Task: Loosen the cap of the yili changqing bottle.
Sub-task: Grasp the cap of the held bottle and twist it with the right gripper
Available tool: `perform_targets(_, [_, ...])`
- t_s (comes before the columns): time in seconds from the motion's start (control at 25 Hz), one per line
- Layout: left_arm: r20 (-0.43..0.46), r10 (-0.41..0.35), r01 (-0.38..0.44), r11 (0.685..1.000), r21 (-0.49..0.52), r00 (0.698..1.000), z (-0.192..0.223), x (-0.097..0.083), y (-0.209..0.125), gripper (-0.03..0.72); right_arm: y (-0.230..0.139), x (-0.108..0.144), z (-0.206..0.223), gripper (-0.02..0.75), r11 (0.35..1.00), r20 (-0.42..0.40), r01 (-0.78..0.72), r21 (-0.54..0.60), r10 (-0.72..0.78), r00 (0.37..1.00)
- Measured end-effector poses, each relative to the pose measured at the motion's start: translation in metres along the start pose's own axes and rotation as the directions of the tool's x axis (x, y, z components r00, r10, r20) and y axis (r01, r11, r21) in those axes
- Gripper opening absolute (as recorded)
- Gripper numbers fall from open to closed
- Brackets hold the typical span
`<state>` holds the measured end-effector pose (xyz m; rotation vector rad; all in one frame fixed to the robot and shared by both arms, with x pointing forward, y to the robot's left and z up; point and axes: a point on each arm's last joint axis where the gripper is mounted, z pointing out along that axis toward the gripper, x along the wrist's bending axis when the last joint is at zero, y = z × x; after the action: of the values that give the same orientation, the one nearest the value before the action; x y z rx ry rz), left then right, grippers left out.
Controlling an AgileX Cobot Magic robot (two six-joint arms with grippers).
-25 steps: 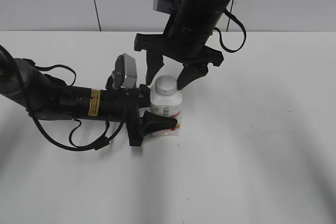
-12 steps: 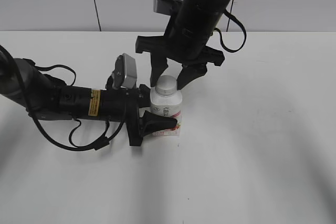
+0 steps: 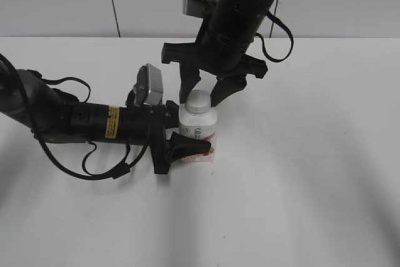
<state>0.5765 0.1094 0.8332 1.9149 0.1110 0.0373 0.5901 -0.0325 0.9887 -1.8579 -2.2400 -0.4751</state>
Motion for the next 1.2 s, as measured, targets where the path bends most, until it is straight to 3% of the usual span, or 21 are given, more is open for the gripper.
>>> perform_targets(1.0, [-0.001,0.0,0.0,1.0,0.001,1.0,0.0,0.0,-0.0001,0.407,-0.0018,0.0005,0.0076,0.449,0.999,0.036,0.027,0.016,-0.028,0.999])
perform_targets(1.2, [-0.001,0.0,0.0,1.0,0.003,1.0,0.0,0.0001,-0.0002,0.406,-0.0024,0.0008,0.0075,0.409,0.999,0.041,0.032,0.02,-0.033,0.999])
